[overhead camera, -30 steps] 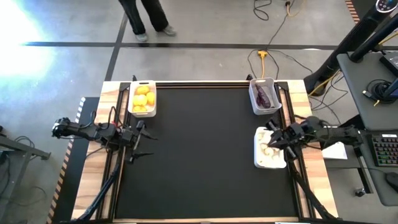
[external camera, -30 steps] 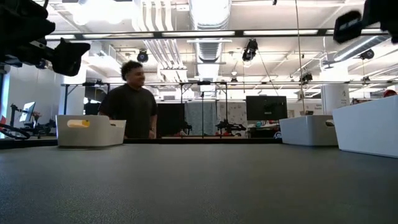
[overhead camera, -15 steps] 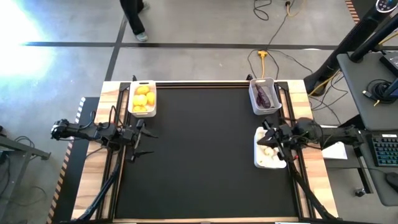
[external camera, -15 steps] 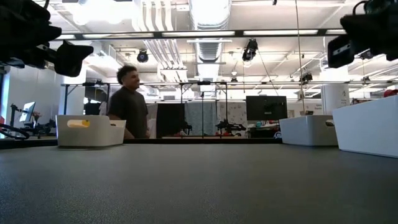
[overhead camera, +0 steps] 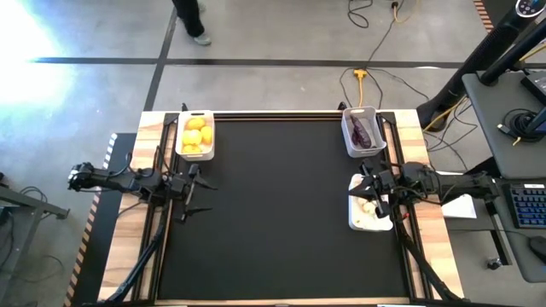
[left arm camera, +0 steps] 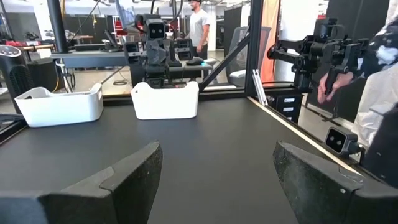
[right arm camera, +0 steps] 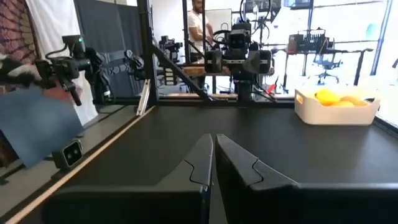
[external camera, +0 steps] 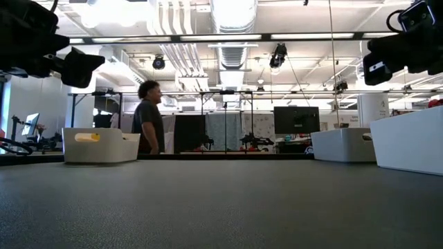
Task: Sort produce into baskets
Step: Return to Home Position
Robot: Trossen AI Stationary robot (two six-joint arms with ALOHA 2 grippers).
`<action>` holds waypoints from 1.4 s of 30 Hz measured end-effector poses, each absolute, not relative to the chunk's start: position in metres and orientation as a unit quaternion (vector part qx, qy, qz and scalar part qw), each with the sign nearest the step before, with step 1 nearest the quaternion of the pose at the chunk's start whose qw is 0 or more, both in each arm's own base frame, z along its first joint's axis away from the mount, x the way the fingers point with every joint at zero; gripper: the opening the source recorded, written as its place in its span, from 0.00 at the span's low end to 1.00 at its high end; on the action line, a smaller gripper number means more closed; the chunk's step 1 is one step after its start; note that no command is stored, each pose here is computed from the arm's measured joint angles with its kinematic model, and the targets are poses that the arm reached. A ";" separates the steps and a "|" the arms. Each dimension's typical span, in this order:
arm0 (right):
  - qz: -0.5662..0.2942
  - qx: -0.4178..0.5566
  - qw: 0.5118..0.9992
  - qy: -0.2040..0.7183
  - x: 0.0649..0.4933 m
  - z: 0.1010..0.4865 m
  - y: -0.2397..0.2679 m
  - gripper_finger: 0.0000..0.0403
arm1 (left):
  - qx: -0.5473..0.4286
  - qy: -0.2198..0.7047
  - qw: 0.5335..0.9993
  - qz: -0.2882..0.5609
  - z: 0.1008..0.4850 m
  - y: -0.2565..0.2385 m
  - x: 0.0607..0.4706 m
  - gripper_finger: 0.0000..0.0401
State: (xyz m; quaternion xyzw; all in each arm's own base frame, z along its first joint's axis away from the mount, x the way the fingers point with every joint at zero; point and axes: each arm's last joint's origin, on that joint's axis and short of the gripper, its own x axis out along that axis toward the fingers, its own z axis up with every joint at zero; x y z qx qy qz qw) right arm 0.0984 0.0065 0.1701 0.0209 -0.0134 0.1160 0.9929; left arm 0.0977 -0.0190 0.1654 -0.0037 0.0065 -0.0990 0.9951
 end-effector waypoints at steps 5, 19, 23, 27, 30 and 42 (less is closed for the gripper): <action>0.115 0.013 0.993 -0.013 0.098 0.170 0.006 0.03 | -0.003 0.015 0.995 -0.099 0.164 -0.019 0.099 0.72; 0.116 0.017 0.993 -0.011 0.098 0.169 0.006 0.03 | -0.003 0.021 0.995 -0.099 0.163 -0.019 0.099 0.72; 0.116 0.024 0.993 -0.010 0.098 0.169 0.006 0.03 | -0.003 0.021 0.995 -0.099 0.163 -0.019 0.100 0.72; 0.116 0.025 0.993 -0.010 0.098 0.169 0.006 0.03 | -0.003 0.020 0.995 -0.099 0.163 -0.019 0.100 0.72; 0.116 0.025 0.993 -0.010 0.098 0.169 0.006 0.03 | -0.003 0.021 0.995 -0.099 0.163 -0.019 0.100 0.72; 0.116 0.025 0.993 -0.009 0.099 0.169 0.006 0.03 | -0.003 0.021 0.995 -0.099 0.163 -0.019 0.100 0.72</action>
